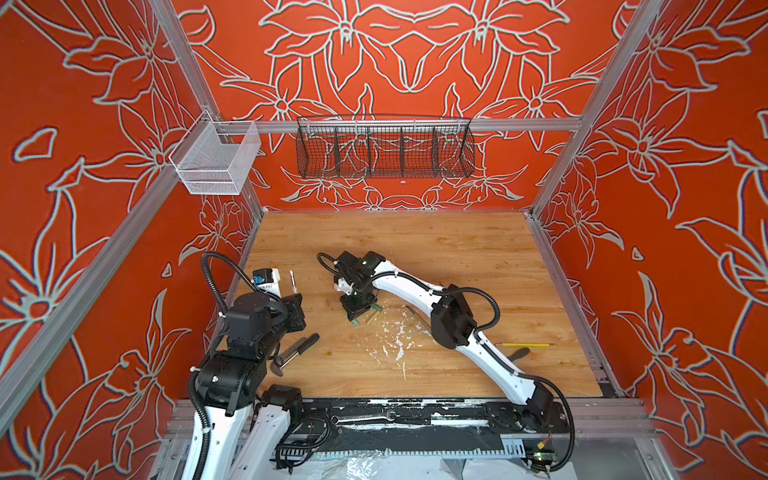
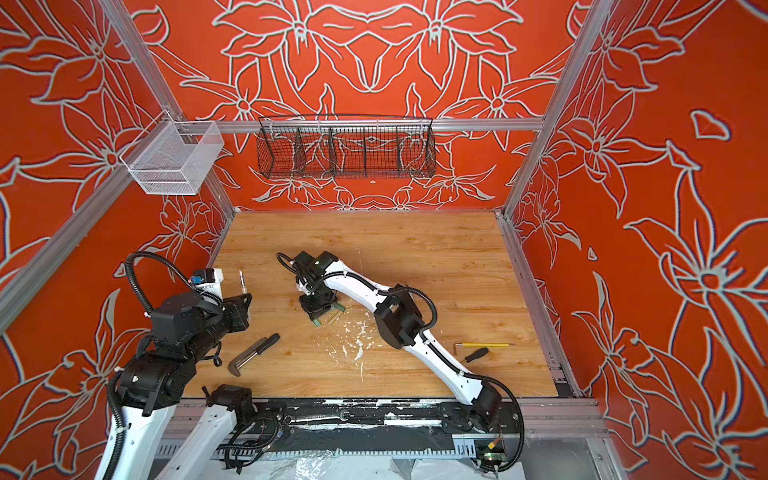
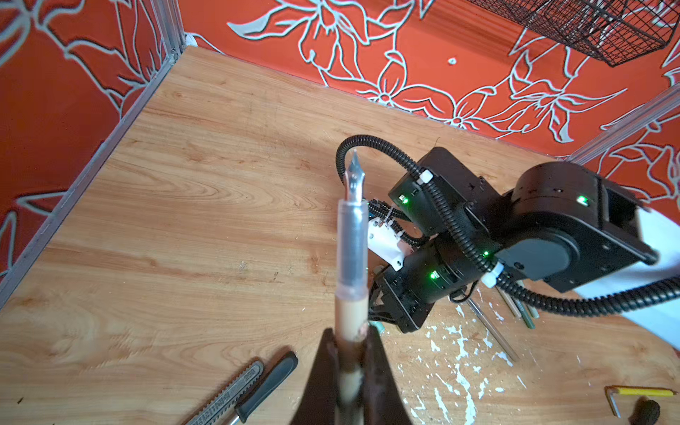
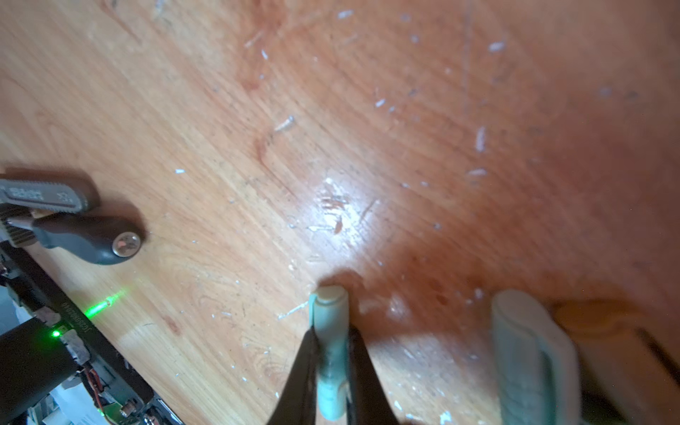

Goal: Insert the pens into the pen caps
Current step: 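Close the right gripper on a pale green pen cap, then lift the green cap with the right gripper toward the held pen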

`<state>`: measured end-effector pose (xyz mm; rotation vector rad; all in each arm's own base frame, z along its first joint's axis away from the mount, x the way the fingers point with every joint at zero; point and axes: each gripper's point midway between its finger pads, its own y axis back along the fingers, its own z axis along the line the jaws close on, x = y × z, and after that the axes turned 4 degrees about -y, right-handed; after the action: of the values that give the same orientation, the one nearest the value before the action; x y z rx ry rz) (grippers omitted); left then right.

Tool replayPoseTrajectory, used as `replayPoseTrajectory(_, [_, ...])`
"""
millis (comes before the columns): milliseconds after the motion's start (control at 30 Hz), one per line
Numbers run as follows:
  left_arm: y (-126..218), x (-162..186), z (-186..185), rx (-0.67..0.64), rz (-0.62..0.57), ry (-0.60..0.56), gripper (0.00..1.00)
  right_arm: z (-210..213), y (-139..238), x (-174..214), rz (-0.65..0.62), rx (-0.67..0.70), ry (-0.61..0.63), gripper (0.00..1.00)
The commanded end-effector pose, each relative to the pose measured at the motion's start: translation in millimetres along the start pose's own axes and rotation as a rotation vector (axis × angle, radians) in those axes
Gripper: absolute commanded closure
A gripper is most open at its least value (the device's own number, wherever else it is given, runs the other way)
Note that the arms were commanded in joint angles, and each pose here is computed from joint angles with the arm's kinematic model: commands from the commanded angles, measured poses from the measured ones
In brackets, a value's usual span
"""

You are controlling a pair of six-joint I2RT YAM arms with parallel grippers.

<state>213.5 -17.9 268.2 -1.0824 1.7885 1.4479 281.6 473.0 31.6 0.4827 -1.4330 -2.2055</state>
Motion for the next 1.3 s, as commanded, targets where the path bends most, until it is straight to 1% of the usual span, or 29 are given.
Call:
replayPoseTrajectory(0, [0.1,-0.5,-5.5,0.032,0.003,0.014,1.00,0.9,-9.6,4.2,0.023,-0.002,-0.003,0.90])
replayPoseTrajectory(200, [-8.7,7.3,-15.7,0.097,0.033,0.038,1.00,5.0,14.0,-5.3,-0.035,-0.003,0.002,0.91])
replayPoseTrajectory(367, [-19.4,14.3,-34.8,0.215,0.060,0.064,1.00,3.0,43.3,-16.2,-0.097,-0.024,-0.030,0.91])
replayPoseTrajectory(500, [-27.7,23.5,-55.6,0.347,0.104,0.083,1.00,-6.1,70.4,-23.6,-0.146,-0.037,-0.090,0.91])
replayPoseTrajectory(800, [-43.0,41.3,-78.6,0.512,0.168,0.108,1.00,-29.6,119.6,-34.3,-0.246,-0.044,-0.196,0.91])
replayPoseTrajectory(933, [-47.9,48.7,-87.1,0.573,0.212,0.112,1.00,-44.6,138.6,-39.4,-0.305,-0.055,-0.246,0.90])
replayPoseTrajectory(1033, [-52.0,53.6,-93.0,0.620,0.235,0.124,1.00,-57.0,148.4,-37.5,-0.318,-0.045,-0.267,0.90])
replayPoseTrajectory(1267, [-69.4,62.6,-95.3,0.645,0.274,0.138,1.00,-79.9,162.8,-30.4,-0.326,-0.020,-0.313,0.90])
